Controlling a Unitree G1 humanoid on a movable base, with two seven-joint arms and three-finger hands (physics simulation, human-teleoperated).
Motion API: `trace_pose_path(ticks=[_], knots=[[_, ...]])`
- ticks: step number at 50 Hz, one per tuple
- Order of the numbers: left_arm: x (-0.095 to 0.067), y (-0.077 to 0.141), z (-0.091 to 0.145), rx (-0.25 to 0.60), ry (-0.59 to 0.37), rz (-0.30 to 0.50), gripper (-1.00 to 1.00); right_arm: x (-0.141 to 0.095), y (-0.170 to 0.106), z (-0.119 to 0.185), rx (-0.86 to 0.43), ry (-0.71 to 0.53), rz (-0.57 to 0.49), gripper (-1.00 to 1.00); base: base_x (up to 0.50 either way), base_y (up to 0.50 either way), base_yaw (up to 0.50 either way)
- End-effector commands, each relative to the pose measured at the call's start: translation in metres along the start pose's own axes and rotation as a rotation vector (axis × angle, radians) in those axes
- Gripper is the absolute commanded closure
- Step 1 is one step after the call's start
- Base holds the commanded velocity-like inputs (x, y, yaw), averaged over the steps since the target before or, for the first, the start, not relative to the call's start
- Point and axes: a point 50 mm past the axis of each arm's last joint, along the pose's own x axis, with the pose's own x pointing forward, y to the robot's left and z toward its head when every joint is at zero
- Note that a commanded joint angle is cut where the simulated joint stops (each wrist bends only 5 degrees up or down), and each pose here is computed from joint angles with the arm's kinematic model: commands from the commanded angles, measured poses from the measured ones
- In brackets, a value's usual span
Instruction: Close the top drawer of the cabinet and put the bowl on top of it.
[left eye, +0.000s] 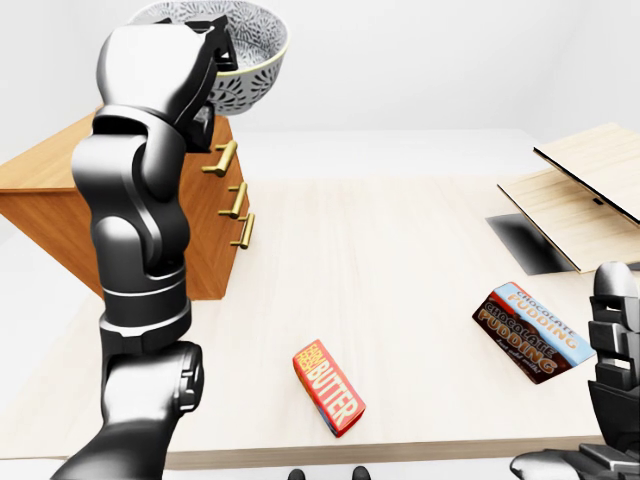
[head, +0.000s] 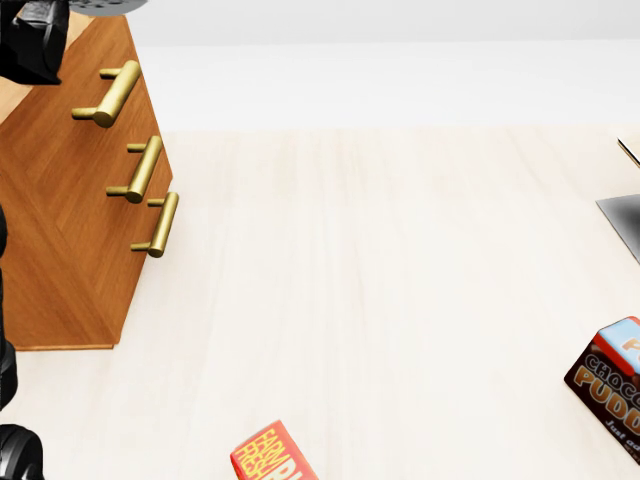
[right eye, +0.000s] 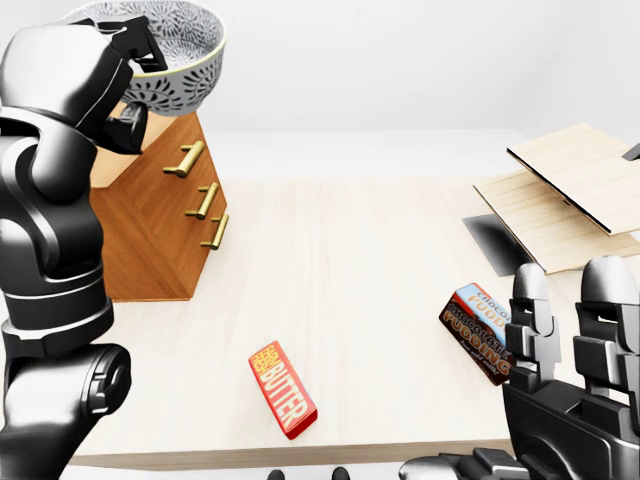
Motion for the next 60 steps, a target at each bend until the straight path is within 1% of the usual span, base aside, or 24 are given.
trace_pose_path(ticks=[1,8,10,19,23,31,36,45,48,54,60], knots=[[-0.002,0.01,-0.034,-0.04,0.041,0.061,1.0,0.0,0.0,0.0,0.0,0.0,-0.001,-1.0,0.0,0.0,0.0],[-0.006,0.011,-0.055,-0.051,0.081,0.072,1.0,0.0,0.0,0.0,-0.001,0.001,0.0,-1.0,0.0,0.0,0.0],[-0.007,0.011,-0.057,-0.051,0.081,0.073,1.0,0.0,0.0,0.0,-0.001,0.001,0.001,-1.0,0.0,0.0,0.0],[-0.008,0.017,-0.08,-0.058,0.127,0.088,1.0,0.0,0.001,-0.001,-0.001,0.003,0.002,-1.0,0.0,0.0,0.0],[-0.007,0.021,-0.092,-0.075,0.152,0.101,1.0,-0.001,0.001,-0.001,0.0,0.005,0.003,-1.0,0.0,0.0,0.0],[-0.006,0.015,-0.11,-0.106,0.203,0.105,1.0,-0.001,0.001,-0.001,0.003,0.008,0.003,-1.0,0.0,0.0,0.0],[-0.005,0.008,-0.124,-0.143,0.247,0.105,1.0,-0.001,0.002,-0.002,0.002,0.009,0.005,-1.0,0.0,0.0,0.0],[-0.006,0.004,-0.141,-0.203,0.297,0.112,1.0,-0.002,0.003,-0.002,0.002,0.011,0.007,-1.0,0.0,0.0,0.0],[-0.004,0.001,-0.147,-0.235,0.319,0.11,1.0,-0.001,0.003,-0.002,0.002,0.01,0.007,-1.0,0.0,0.0,0.0],[0.001,0.003,-0.155,-0.267,0.351,0.122,1.0,-0.001,0.003,-0.002,0.0,0.008,0.009,-1.0,0.0,0.0,0.0],[0.008,0.001,-0.163,-0.322,0.396,0.133,1.0,-0.001,0.004,-0.002,-0.001,0.009,0.013,-1.0,0.0,0.0,0.0]])
